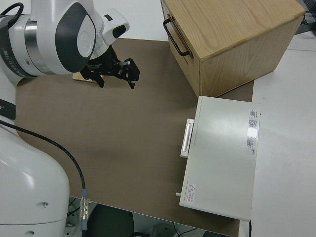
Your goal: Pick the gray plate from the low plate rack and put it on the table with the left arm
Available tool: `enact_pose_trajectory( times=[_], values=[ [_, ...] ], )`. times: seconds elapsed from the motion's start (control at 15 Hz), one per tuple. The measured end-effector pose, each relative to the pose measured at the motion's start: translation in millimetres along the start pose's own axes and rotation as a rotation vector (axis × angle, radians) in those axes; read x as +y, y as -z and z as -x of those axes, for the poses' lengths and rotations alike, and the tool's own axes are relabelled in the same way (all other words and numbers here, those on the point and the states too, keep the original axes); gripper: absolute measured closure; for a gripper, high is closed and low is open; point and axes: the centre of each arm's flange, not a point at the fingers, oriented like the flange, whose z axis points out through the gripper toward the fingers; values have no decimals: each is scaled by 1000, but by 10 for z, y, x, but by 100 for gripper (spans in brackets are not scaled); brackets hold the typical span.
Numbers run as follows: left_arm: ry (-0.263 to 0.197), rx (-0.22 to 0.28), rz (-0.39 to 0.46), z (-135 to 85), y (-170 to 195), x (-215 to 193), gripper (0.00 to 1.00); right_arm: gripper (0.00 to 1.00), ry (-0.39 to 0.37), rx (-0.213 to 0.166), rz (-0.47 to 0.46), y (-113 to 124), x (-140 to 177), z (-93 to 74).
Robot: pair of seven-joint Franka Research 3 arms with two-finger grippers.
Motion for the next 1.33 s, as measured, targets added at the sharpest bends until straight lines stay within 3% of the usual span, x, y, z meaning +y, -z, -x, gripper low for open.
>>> enact_pose_trajectory(
  times=[1.13,1.2,1.27,1.33],
  values=[
    [-13,-40,-27,219,-685,9,2,1,0,0,0,0,0,0],
    [-13,-42,-26,224,-695,10,5,1,0,0,0,0,0,0],
    [-13,-43,-25,229,-704,11,15,1,0,0,0,0,0,0],
    [-13,-45,-25,232,-712,13,34,1,0,0,0,0,0,0]
  ],
)
